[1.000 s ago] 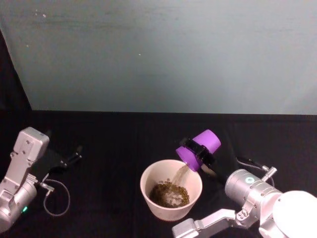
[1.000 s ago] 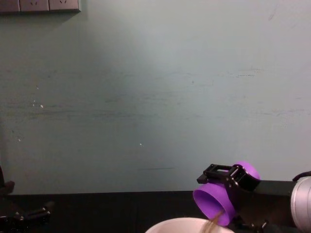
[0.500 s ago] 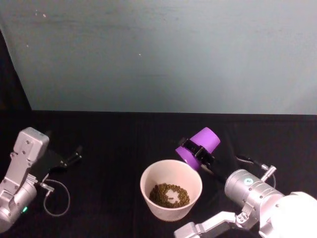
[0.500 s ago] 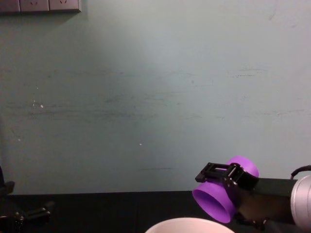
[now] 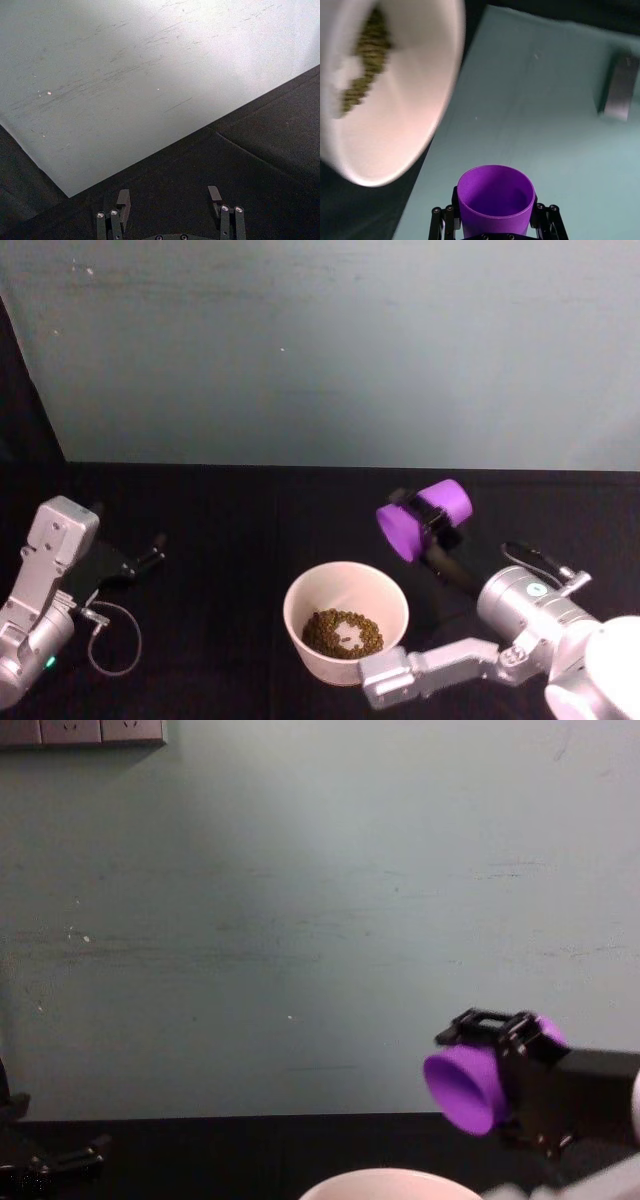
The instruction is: Pick up the cup and pour the mung beans from the cup into the bowl.
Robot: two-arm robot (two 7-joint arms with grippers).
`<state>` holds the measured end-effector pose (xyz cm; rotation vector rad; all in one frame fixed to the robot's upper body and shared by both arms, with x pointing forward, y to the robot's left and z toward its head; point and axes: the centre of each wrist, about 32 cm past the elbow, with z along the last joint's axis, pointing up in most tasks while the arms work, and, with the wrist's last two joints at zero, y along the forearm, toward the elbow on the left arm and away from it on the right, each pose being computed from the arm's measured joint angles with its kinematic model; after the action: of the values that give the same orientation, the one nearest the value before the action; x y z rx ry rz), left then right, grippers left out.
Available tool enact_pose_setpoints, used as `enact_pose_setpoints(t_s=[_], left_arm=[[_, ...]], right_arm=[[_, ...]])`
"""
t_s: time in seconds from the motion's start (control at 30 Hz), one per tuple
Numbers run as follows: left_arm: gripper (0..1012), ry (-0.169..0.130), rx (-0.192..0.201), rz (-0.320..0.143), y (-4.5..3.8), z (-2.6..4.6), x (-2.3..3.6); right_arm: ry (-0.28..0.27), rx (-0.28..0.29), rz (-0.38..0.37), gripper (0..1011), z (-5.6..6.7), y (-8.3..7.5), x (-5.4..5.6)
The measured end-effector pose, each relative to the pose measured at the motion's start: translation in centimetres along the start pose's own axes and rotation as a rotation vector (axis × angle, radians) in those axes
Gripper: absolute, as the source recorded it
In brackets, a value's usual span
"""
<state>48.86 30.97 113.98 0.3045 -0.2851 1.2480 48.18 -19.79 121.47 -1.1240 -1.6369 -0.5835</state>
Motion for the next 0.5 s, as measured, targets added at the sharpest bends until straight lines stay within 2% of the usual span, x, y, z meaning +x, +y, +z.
enact_pose_setpoints(t_s=[0.07,0.1,0.17,0.2,0.27,0.3,0.43,0.47,0.5], left_arm=[[1003,0.000,0.000,0.000,0.00,0.00,0.00],[1003,0.000,0.000,0.000,0.00,0.00,0.00],[1003,0.000,0.000,0.000,0.00,0.00,0.00],[1003,0.000,0.000,0.000,0.00,0.00,0.00],[1003,0.000,0.000,0.000,0.00,0.00,0.00],[1003,0.000,0.000,0.000,0.00,0.00,0.00],[1003,0.000,0.000,0.000,0.00,0.00,0.00],[1003,0.000,0.000,0.000,0.00,0.00,0.00],[1003,0.000,0.000,0.000,0.00,0.00,0.00]], right_arm=[[0.068,-0.006,-0.009,743,-0.5,-0.2,0.0],[0.135,-0.007,-0.015,743,-1.0,-0.4,-0.1],[0.199,-0.008,-0.022,743,-1.4,-0.6,-0.3],[0.284,-0.003,-0.031,743,-2.1,-0.8,-0.5],[0.374,0.004,-0.040,743,-2.7,-1.0,-0.8],[0.465,0.013,-0.048,742,-3.3,-1.2,-1.1],[0.651,0.031,-0.065,743,-4.6,-1.6,-2.0],[0.742,0.043,-0.067,743,-5.3,-1.7,-2.6],[0.781,0.050,-0.068,743,-5.5,-1.8,-2.9]])
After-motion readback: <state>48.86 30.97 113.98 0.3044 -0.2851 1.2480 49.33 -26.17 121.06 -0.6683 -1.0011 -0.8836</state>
